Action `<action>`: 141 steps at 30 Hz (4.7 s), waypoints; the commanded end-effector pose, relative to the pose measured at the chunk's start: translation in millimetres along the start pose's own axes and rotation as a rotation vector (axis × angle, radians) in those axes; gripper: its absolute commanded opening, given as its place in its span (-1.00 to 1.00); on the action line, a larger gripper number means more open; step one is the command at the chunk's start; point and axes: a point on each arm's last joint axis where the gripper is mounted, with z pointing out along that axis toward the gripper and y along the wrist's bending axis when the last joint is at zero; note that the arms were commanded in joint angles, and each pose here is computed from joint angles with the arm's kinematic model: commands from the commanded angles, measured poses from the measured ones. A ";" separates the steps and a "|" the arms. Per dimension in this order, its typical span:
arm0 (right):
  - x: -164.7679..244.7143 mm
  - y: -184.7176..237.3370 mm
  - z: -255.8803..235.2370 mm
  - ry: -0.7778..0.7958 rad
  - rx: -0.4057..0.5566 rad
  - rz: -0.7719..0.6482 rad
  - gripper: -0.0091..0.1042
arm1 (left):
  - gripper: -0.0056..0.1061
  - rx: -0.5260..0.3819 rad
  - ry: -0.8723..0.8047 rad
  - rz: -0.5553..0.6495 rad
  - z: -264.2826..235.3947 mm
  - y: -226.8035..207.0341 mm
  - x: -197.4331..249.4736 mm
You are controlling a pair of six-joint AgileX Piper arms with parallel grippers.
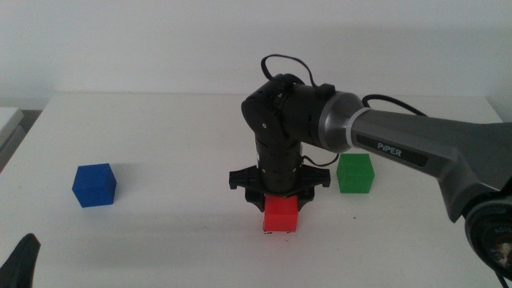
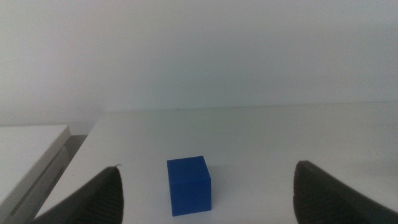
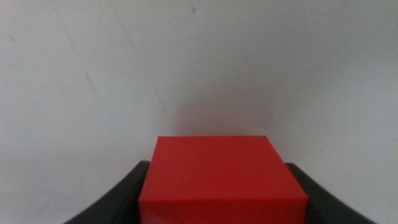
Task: Stack red cubes first, then green, then blue cubes in a specific spot.
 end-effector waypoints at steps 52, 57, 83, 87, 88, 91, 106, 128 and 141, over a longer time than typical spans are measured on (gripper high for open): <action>-58.3 -142.9 -35.9 -0.197 -0.022 0.033 0.80 | 0.78 -0.001 -0.018 -0.002 -0.2 0.0 -1.6; -61.9 -142.9 -14.8 -0.177 -0.011 0.031 0.80 | 0.78 -0.001 -0.018 -0.002 -0.2 0.0 -1.6; -42.0 -118.9 -65.4 -0.290 -0.016 0.078 -0.62 | 0.78 -0.001 -0.018 -0.002 -0.2 0.0 -1.6; -17.2 -89.9 -104.3 -0.350 -0.086 0.052 -0.61 | 0.78 -0.001 -0.018 -0.002 -0.2 0.0 -1.6; -11.5 -82.1 -111.4 -0.350 -0.090 0.040 -0.61 | 0.78 -0.001 -0.018 -0.002 -0.2 0.0 -1.6; 2.1 -62.7 -128.4 -0.321 -0.071 -0.003 -0.61 | 0.78 -0.001 -0.018 -0.002 -0.2 0.0 -1.6; 14.3 -10.4 -83.9 -0.216 -0.003 -0.049 -0.61 | 0.78 -0.001 -0.018 -0.002 -0.2 0.0 -1.6; 13.3 0.7 -52.6 -0.179 0.027 -0.078 -0.61 | 0.78 -0.001 -0.018 -0.002 -0.2 0.0 -1.6; 11.8 -0.9 -55.7 -0.195 0.028 -0.083 0.59 | 0.78 -0.001 -0.018 -0.002 -0.2 0.0 -1.6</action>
